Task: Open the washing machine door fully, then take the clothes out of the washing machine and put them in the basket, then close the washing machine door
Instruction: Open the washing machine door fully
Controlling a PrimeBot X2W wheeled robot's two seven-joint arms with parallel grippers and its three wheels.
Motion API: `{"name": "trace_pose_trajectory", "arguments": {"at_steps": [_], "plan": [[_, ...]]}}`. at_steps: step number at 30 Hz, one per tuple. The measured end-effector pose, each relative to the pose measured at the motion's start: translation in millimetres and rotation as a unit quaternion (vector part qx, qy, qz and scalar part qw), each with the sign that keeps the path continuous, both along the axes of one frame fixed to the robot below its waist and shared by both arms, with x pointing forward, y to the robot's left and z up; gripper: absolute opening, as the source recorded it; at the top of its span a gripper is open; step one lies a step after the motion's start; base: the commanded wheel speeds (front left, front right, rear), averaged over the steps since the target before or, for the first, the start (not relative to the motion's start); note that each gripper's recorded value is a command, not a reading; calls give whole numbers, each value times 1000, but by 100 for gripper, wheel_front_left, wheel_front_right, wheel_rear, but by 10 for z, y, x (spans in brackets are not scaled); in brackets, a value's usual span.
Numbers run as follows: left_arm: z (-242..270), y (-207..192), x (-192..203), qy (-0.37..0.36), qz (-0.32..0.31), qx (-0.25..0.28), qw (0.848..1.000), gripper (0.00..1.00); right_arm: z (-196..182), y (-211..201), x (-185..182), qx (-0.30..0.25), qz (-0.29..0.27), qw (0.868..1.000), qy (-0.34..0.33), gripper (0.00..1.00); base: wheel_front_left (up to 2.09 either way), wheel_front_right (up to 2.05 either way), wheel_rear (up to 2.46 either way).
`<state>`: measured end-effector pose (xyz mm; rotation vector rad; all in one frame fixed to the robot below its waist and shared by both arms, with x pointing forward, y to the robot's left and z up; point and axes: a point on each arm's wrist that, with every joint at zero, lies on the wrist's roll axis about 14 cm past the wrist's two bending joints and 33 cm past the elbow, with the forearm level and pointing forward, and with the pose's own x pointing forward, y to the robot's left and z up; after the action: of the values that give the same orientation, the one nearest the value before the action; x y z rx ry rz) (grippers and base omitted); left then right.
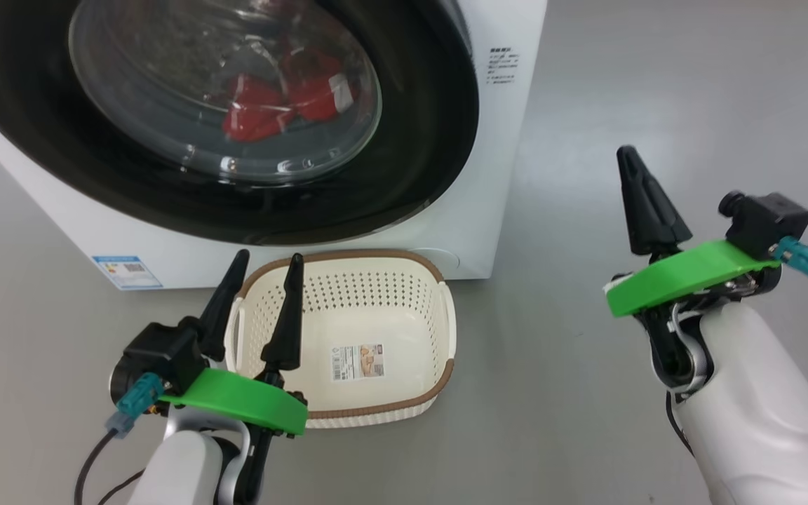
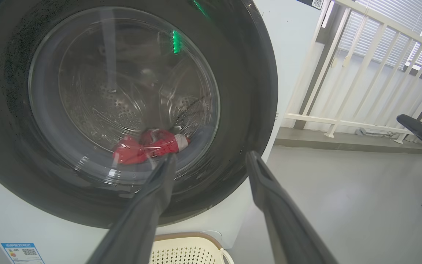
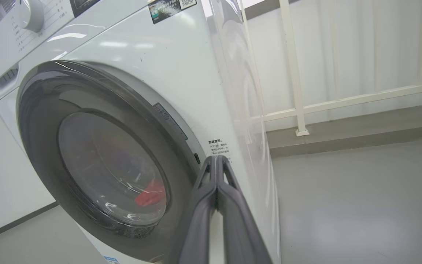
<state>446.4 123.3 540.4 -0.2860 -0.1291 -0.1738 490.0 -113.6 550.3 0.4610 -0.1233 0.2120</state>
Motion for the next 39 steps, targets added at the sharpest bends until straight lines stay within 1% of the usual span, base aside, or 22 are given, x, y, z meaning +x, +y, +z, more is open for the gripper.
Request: {"name": "trace_pose_trajectory", "arguments": {"at_steps": [5,10,15,17,18,20,22,23,26,30,33,36,38,39], "plan": [[-84,49,27,9,8,2,1000,100,33,63,202,64,4,998,7,0,0,0,0],[-126,48,80,11,9,4,1000,100,46,141,414,120,15,992,19,0,0,0,0],[-124,2,172,5,1,5,1000,100,32,270,612,183,49,981,48,0,0,0,0],[-150,1,210,6,2,6,1000,100,30,257,701,210,54,975,54,0,0,0,0],[-206,7,238,11,3,11,1000,100,6,271,781,238,62,967,66,0,0,0,0],[-243,16,272,13,5,15,1000,100,-16,318,854,272,74,956,81,0,0,0,0],[-244,14,316,11,5,15,1000,100,-28,349,926,311,85,942,95,0,0,0,0],[-244,14,316,11,5,15,1000,100,-28,349,926,311,85,942,95,0,0,0,0],[-315,6,342,17,3,15,1000,100,-68,396,1021,365,108,917,122,0,0,0,0],[-379,17,391,22,3,18,1000,100,-119,508,1125,429,147,877,159,0,0,0,0],[-391,6,440,20,0,23,1000,100,-143,603,1193,459,180,851,183,0,0,0,0],[-465,11,457,28,0,25,999,100,-131,661,1264,482,211,827,197,0,0,0,0],[-526,23,461,35,2,29,999,100,-127,683,1314,492,226,816,203,0,0,0,0],[-555,22,460,38,2,30,999,100,-135,680,1345,494,229,813,204,0,0,0,0]]}}
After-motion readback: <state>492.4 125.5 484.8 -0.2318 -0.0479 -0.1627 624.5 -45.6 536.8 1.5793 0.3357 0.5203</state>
